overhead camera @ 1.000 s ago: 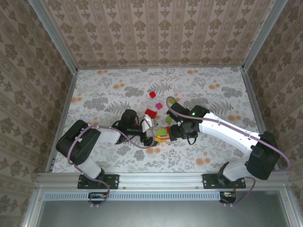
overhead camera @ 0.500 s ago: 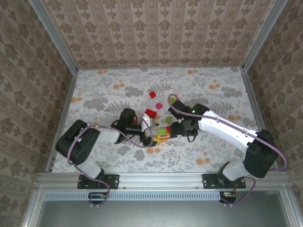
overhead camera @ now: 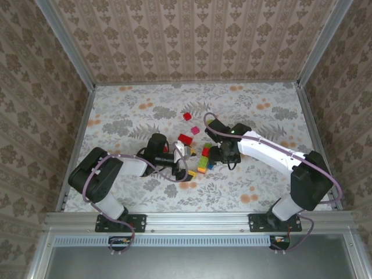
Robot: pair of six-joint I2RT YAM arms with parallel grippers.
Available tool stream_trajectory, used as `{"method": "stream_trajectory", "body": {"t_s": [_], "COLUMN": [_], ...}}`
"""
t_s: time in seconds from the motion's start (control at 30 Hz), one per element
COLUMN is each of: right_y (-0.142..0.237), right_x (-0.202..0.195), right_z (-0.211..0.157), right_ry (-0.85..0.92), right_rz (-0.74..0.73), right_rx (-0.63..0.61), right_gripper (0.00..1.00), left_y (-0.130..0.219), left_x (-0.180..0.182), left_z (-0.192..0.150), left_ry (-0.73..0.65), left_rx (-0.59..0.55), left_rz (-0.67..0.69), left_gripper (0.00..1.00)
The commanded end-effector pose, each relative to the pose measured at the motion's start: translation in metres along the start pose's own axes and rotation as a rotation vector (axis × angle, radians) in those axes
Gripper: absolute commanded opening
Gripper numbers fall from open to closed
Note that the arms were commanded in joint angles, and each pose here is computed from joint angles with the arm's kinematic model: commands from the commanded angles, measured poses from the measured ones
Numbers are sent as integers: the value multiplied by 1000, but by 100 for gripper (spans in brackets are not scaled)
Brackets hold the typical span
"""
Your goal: Assemble a carrot with lego
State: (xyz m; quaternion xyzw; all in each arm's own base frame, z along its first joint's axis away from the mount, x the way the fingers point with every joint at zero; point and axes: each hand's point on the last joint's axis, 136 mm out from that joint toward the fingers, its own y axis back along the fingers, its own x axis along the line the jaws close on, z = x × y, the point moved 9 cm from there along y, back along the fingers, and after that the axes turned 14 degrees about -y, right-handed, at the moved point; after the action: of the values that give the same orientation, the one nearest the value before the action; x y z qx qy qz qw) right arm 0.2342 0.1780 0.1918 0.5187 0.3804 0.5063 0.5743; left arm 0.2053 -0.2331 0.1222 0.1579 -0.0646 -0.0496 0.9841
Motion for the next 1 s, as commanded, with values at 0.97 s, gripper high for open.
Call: {"method": "stream_trajectory", "body": {"t_s": [0.97], "right_y": [9], "right_x": [-4], "right_z": [30], "right_ry": [5], "right_rz": [-28], "right_rx": [-94], "right_gripper": [73], "left_y": [-2], "left_x": [1], "left_z": [-1], "left_ry": [10], "left_rx": [13], "left_rz": [-15], "left_gripper": [100]}}
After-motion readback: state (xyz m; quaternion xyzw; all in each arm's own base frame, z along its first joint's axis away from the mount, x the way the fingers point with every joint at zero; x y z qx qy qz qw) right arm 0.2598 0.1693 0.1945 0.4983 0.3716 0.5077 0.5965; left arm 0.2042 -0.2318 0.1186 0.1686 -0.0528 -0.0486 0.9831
